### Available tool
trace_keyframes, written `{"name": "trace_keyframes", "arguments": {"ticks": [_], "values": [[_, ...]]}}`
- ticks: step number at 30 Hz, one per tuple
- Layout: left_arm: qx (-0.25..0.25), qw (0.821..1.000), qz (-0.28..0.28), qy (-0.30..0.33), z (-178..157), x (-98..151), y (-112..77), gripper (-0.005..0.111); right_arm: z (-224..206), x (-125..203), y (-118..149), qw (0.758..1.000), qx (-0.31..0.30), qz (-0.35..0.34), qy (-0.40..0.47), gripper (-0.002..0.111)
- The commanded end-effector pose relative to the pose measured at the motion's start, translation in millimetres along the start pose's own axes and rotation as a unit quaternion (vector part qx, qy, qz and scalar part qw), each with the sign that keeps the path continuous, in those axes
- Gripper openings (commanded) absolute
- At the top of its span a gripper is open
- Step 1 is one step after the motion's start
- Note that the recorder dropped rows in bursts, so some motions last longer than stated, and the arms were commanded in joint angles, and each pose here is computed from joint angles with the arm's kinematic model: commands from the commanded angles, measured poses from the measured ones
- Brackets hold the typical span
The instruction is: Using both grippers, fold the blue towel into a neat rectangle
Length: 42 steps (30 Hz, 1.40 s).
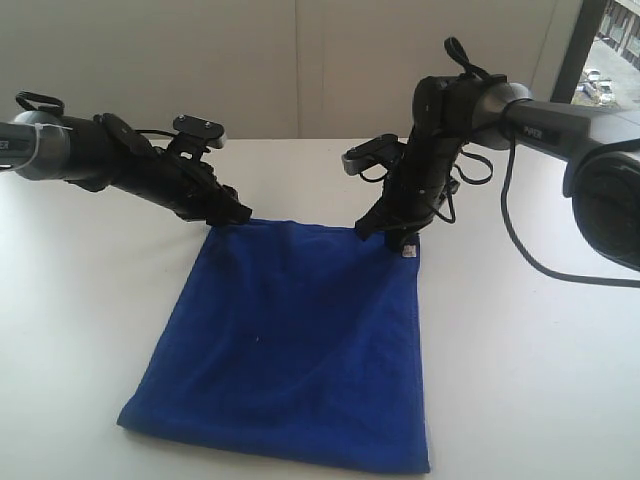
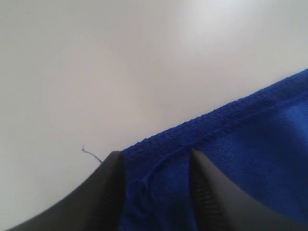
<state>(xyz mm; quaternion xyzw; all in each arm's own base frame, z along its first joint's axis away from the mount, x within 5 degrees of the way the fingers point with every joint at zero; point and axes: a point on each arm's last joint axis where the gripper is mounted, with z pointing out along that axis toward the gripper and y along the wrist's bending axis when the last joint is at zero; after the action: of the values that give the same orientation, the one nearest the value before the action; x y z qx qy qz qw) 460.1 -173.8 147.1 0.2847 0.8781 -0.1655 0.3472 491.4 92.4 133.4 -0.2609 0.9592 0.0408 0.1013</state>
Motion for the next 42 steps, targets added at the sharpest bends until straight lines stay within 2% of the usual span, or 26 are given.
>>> {"name": "trace_keyframes", "arguments": {"ticks": [1,16,30,32,37,39,42], "values": [[0.008,1.0,-0.005,0.002,0.2,-0.3,-0.5,0.043,16.0,7.5,-3.5,1.0,-0.007,-0.001,0.025,0.0],[0.01,1.0,-0.017,0.019,16.3,14.2,2.1,0.043,16.0,7.3,-3.6,1.0,-0.006,-0.001,0.024,0.0],[0.019,1.0,-0.018,0.008,13.9,4.5,0.6,0.042,16.0,7.3,-3.6,1.0,-0.006,-0.002,0.024,0.0],[0.021,1.0,-0.017,0.008,13.5,3.6,0.2,0.038,16.0,7.3,-3.6,1.0,-0.006,-0.002,0.024,0.0],[0.021,1.0,-0.016,0.005,12.9,1.5,0.3,0.011,16.0,7.4,-3.5,1.0,-0.007,-0.002,0.024,0.0],[0.021,1.0,-0.016,0.005,12.9,1.5,0.3,0.004,16.0,7.4,-3.5,1.0,-0.007,-0.002,0.024,0.0],[0.019,1.0,-0.016,0.003,12.7,0.7,0.7,0.003,16.0,7.4,-3.5,1.0,-0.007,-0.002,0.024,0.0]]}}
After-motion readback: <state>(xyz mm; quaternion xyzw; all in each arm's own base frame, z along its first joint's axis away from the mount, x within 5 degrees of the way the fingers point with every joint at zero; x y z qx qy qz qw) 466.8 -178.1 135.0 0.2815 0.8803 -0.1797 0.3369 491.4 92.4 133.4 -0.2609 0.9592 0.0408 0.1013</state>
